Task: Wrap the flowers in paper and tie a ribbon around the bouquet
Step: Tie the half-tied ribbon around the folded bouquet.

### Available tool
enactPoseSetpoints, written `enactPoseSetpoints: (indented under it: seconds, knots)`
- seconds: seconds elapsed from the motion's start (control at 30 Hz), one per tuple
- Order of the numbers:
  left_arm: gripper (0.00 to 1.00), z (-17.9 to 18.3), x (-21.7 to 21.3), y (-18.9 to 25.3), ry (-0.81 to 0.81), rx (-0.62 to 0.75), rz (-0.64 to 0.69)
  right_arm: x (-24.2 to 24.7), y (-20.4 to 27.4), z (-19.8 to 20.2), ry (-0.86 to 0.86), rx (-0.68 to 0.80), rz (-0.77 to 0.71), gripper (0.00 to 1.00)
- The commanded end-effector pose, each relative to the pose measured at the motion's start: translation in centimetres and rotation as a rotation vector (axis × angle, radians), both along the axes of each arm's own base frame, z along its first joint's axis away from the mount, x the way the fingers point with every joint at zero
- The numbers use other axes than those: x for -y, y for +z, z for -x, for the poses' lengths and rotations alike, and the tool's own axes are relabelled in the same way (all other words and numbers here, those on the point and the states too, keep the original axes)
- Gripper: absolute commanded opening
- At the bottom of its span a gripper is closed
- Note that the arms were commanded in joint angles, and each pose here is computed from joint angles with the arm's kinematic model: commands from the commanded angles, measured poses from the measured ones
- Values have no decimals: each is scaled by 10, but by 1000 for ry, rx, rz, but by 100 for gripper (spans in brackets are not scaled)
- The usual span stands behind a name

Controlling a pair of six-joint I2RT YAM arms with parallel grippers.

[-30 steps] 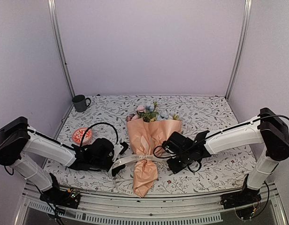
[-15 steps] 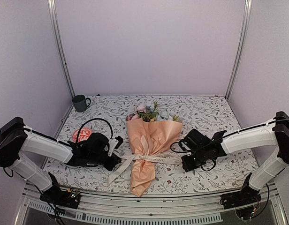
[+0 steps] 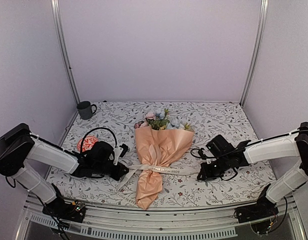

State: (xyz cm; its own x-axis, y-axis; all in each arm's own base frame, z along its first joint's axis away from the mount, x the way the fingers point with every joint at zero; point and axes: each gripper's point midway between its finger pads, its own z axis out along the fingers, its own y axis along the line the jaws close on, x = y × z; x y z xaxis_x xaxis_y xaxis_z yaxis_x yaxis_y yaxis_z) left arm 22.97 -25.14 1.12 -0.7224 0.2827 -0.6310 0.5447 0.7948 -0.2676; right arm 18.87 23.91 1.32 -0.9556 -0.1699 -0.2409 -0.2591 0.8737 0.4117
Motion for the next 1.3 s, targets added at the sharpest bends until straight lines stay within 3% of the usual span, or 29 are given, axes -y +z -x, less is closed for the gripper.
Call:
enactPoseSetpoints:
  seconds: [0.0,0.37,0.5,0.67,0.8,0.93,1.27]
  knots:
    - [0,21,-16,-33,11,-128,-48,-4,-4,11,25,-50,-37,0]
    - [0,15,-4,-5,-41,-39,-39,-24,28,0,106,17,-101,0]
    - [0,-13,9,40,-82,123,-60,-67,83,16,317,127,-234,0]
    - [0,-54,42,87,-189,317,-115,-128,126,73,626,182,-404,0]
    - [0,-86,65,89,-219,326,-149,-155,117,110,734,114,-434,0]
    - [0,-108,79,63,-236,292,-193,-169,104,147,803,55,-432,0]
    - [0,-162,66,35,-68,224,-183,-163,36,204,837,-143,-337,0]
